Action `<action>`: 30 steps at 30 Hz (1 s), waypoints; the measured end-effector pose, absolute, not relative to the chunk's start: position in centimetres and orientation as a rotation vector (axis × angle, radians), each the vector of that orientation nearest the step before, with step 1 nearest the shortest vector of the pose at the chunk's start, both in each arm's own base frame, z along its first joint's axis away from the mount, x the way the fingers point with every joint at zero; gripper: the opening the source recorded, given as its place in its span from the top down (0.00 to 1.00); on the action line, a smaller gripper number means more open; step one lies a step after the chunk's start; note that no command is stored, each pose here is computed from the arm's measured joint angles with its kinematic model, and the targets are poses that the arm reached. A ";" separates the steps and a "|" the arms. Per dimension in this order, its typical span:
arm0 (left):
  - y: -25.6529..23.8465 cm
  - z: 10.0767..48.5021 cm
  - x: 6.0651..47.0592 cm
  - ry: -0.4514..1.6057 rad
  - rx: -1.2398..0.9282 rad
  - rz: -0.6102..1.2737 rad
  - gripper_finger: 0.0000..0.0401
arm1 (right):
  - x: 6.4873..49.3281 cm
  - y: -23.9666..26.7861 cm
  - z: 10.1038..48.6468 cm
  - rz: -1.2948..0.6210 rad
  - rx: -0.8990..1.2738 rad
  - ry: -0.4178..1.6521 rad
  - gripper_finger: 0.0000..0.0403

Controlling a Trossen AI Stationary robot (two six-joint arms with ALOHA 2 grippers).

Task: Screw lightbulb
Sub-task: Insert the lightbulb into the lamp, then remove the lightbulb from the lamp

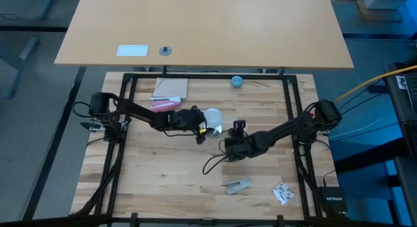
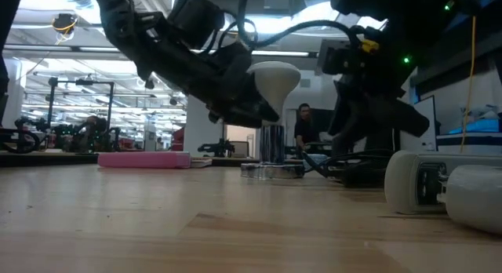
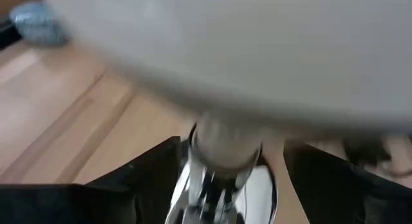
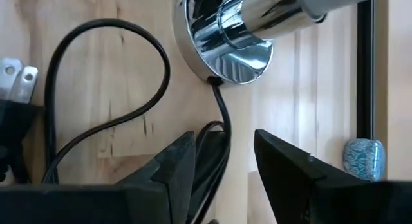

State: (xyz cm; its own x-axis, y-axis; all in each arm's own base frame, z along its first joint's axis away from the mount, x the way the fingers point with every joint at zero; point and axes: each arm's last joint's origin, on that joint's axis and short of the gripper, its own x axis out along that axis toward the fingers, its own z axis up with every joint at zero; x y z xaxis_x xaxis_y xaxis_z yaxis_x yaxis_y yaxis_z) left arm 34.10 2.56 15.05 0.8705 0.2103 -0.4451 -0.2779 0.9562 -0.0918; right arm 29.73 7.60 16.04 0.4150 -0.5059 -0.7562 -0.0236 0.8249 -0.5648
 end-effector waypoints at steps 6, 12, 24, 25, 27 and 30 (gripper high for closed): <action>2.5 15.7 32.6 0.585 -0.163 0.272 0.34 | 29.1 7.4 17.2 -0.308 -0.551 1.114 0.59; 2.2 17.2 30.3 0.732 -0.177 0.290 0.34 | 27.8 7.1 19.3 -0.286 -0.551 1.117 0.59; 1.7 23.7 24.6 0.719 -0.254 0.270 0.34 | 24.2 5.9 27.7 -0.261 -0.487 0.861 0.59; 1.6 24.1 24.1 0.715 -0.269 0.265 0.34 | 23.9 5.8 28.6 -0.254 -0.478 0.829 0.59; 1.2 24.7 23.2 0.722 -0.283 0.258 0.34 | 23.3 5.7 30.2 -0.249 -0.459 0.777 0.59; 0.6 25.2 22.1 0.740 -0.294 0.243 0.34 | 22.5 5.4 32.2 -0.247 -0.422 0.707 0.59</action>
